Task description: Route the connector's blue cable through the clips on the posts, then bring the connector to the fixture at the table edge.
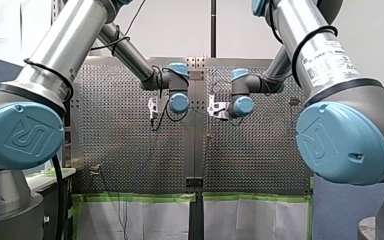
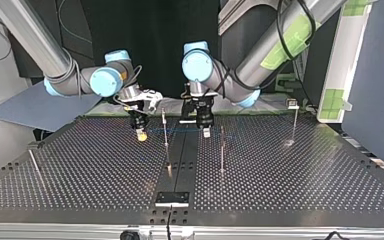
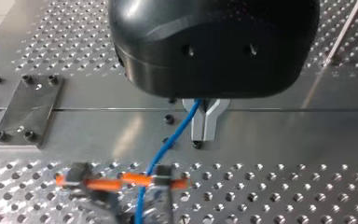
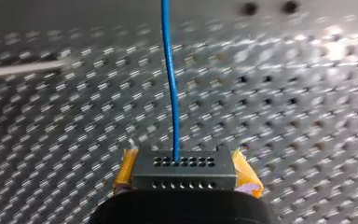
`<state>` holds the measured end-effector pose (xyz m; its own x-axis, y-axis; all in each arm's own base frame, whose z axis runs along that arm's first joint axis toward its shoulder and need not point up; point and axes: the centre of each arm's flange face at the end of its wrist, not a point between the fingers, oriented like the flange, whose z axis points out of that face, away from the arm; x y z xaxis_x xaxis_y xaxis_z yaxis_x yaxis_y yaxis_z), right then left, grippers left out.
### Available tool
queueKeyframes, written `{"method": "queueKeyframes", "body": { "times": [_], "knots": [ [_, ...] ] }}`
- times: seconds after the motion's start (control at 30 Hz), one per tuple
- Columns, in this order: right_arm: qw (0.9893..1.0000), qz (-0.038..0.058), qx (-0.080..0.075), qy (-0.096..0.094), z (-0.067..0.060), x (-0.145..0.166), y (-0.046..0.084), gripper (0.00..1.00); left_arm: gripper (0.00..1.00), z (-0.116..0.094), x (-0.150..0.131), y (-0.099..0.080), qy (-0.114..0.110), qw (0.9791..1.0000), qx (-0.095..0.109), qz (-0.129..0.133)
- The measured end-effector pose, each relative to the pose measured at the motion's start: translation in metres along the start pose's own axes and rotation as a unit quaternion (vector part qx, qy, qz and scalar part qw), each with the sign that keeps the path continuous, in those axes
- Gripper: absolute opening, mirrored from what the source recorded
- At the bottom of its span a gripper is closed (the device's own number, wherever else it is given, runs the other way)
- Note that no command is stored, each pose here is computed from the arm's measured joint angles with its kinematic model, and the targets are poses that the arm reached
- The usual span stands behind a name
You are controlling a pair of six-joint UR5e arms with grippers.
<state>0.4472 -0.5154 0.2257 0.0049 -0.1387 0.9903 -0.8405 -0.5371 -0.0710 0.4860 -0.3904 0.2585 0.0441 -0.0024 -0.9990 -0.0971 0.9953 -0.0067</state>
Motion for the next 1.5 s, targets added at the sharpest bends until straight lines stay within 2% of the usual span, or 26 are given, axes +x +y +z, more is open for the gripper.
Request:
{"method": "queueKeyframes", "body": {
  "times": [0.1, 0.2, 0.47, 0.7, 0.9, 1.07, 1.5],
  "knots": [
    [0.9999, -0.0013, -0.004, -0.014, -0.007, -0.005, 0.001, 0.00, 0.00, -0.006, 0.006, 0.000, 0.002, 1.0000, 0.003, 0.003],
    [0.9998, -0.0012, -0.007, -0.018, -0.014, -0.005, 0.000, 0.00, 0.00, -0.012, 0.013, 0.000, 0.005, 0.9999, 0.007, 0.006],
    [0.9999, 0.0111, -0.007, 0.004, -0.036, 0.009, -0.002, 0.00, 0.00, -0.026, 0.038, -0.010, 0.018, 0.9994, 0.024, 0.019],
    [0.9999, 0.0086, -0.004, 0.005, -0.057, 0.012, -0.006, 0.00, 0.00, -0.040, 0.066, -0.027, 0.027, 0.9986, 0.041, 0.018],
    [1.0000, 0.0075, -0.003, -0.003, -0.066, 0.000, -0.008, 0.00, 0.00, -0.049, 0.072, -0.036, 0.028, 0.9982, 0.051, 0.015],
    [0.9999, 0.0075, -0.003, -0.008, -0.071, -0.010, -0.008, 0.00, 0.00, -0.052, 0.089, -0.040, 0.035, 0.9975, 0.055, 0.024],
    [0.9998, 0.0035, -0.008, -0.015, -0.078, -0.025, -0.004, 0.00, 0.00, -0.063, 0.110, -0.050, 0.043, 0.9963, 0.068, 0.030]
  ]
}}
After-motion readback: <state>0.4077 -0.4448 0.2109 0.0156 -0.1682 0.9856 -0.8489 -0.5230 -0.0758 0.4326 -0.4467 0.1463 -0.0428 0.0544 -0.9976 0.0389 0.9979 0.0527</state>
